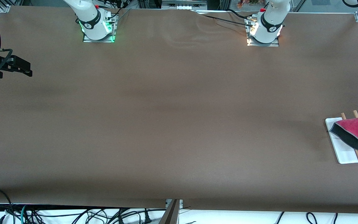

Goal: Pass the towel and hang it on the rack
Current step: 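Carry the towel with the left gripper over the white rack, then drape the towel over the wooden rods and open the left gripper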

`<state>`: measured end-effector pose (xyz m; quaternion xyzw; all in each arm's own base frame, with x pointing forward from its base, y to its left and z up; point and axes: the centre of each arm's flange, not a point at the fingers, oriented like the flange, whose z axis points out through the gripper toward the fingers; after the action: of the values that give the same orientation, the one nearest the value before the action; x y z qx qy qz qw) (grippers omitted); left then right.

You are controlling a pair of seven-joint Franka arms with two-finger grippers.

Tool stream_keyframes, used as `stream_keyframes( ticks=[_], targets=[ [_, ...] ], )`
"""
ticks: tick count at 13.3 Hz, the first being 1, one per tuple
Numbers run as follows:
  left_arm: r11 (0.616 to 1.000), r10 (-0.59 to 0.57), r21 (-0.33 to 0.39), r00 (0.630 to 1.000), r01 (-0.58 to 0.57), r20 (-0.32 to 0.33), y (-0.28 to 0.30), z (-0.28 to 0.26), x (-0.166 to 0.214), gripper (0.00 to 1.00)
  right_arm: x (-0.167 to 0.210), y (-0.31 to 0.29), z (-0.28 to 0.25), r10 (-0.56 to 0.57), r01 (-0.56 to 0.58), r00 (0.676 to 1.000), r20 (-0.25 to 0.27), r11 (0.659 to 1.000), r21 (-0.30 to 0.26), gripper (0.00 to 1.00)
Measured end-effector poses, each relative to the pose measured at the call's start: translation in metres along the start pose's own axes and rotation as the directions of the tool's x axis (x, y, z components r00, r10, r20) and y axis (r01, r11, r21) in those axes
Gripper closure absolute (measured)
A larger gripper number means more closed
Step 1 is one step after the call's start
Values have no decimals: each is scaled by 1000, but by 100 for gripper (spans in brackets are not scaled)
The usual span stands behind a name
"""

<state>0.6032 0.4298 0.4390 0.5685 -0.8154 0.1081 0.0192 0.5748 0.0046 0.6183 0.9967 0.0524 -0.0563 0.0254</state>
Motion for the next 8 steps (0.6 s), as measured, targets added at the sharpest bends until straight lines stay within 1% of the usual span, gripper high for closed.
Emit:
stream_keyframes(
  ticks=[4, 8],
  targets=[
    [999, -6, -45, 1000, 7, 16, 35, 23, -32, 98, 0, -1, 0, -2, 2, 1000, 0, 1000, 0, 0],
    [998, -38, -49, 999, 40, 37, 71, 38, -62, 98, 2, -6, -1, -10, 10, 1000, -13, 1000, -2, 0]
  ],
)
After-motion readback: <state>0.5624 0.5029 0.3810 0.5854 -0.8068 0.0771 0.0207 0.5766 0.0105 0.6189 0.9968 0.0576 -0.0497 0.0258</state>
